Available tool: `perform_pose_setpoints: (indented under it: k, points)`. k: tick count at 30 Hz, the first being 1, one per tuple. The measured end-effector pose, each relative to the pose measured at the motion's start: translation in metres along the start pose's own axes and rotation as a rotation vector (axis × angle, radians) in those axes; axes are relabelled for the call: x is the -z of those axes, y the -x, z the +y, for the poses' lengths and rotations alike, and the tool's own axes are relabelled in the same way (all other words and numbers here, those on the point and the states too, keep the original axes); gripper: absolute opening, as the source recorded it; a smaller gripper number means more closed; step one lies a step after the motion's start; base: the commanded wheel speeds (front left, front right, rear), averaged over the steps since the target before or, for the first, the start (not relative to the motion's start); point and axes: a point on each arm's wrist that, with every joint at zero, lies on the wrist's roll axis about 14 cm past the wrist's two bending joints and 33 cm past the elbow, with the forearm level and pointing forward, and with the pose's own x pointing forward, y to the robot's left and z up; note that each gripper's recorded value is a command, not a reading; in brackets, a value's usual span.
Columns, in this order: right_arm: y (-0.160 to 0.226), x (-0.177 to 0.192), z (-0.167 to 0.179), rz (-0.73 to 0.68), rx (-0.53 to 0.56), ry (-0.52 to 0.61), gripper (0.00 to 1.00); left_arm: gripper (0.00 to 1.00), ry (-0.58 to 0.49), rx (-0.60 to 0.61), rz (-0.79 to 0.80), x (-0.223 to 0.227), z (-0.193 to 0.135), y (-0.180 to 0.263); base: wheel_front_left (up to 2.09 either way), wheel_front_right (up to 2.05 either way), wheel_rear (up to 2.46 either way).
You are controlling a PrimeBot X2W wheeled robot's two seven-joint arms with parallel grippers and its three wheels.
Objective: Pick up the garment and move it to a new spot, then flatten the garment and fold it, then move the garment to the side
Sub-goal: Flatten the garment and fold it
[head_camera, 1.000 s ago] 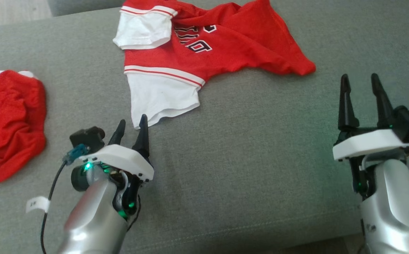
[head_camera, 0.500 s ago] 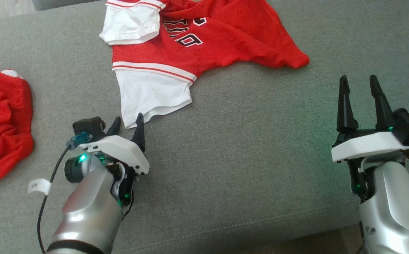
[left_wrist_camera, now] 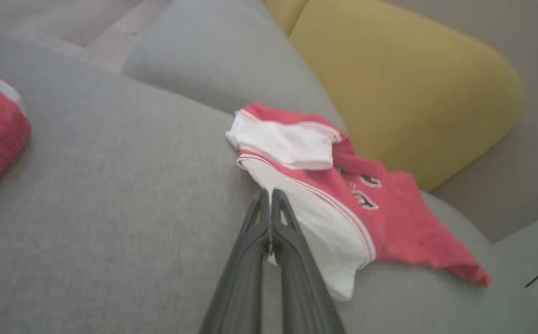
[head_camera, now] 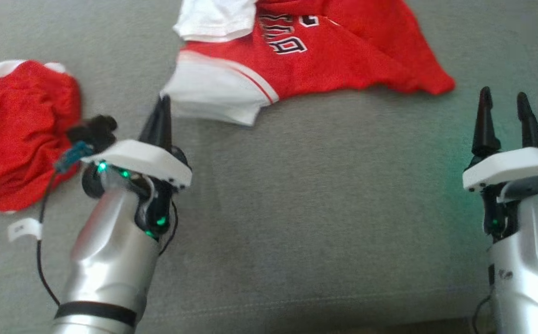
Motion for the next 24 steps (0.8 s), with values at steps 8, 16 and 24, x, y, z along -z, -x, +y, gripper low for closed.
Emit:
perform_pose_setpoints:
  k: [8,16,24]
  points:
    - [-0.024,0.047,0.018,0.171,-0.002,-0.111,1.00,0.00,0.023,-0.020,-0.137,-0.033,0.015,0.026,0.00,0.00,0.00]
    - [-0.041,0.065,0.026,0.229,0.005,-0.088,1.00,0.00,0.019,-0.025,-0.178,-0.044,0.015,0.031,0.00,0.00,0.00]
    - [-0.053,0.079,0.032,0.274,0.011,-0.065,1.00,0.00,0.017,-0.061,-0.200,-0.050,0.025,0.035,0.00,0.00,0.00]
